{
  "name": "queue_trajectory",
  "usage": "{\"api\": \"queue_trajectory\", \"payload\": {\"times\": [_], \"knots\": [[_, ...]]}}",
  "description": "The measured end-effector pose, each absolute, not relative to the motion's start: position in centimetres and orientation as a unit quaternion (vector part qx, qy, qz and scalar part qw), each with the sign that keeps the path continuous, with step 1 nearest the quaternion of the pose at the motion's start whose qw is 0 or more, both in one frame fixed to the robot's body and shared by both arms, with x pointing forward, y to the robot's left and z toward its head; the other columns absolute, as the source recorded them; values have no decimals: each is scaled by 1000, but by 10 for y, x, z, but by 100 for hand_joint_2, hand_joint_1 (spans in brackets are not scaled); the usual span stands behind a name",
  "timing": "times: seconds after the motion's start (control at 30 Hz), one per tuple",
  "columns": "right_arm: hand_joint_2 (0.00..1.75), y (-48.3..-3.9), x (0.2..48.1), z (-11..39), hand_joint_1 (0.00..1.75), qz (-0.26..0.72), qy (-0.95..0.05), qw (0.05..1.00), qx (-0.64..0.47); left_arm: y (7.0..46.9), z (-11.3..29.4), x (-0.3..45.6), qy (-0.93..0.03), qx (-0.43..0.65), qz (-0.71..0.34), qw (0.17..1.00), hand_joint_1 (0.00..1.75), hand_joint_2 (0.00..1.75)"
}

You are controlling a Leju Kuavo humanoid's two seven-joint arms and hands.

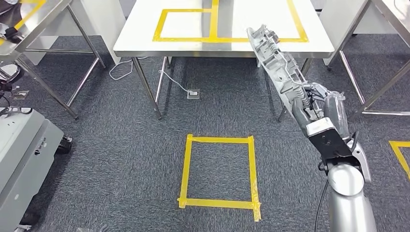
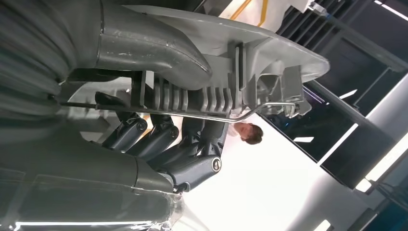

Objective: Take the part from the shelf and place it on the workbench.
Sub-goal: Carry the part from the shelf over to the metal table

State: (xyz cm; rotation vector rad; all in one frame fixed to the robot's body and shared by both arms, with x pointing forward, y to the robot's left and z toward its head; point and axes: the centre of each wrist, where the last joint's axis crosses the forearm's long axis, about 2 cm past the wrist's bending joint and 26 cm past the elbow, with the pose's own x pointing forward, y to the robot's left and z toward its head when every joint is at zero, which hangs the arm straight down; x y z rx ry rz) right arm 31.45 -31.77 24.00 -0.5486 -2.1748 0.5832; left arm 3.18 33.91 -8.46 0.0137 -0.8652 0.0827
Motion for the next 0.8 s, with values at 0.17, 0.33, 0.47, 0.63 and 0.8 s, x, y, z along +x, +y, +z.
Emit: {"api": "queue_trajectory", "payload": {"times": [0.17, 0.33, 0.47, 0.63, 0.8], "knots": [[175, -318, 315, 241, 175, 245, -844, 405, -251, 338, -85, 29, -416, 3, 38, 909, 0, 175], [175, -318, 320, 250, 175, 257, -834, 397, -284, 341, -85, 26, -413, 5, 36, 910, 0, 175], [175, -323, 325, 264, 175, 264, -832, 381, -306, 339, -85, 29, -415, 3, 36, 909, 0, 175], [175, -335, 331, 274, 175, 279, -822, 368, -332, 334, -86, 31, -415, -2, 37, 909, 0, 175], [175, -349, 339, 283, 175, 299, -809, 361, -355, 331, -86, 33, -412, -5, 37, 911, 0, 175]]}}
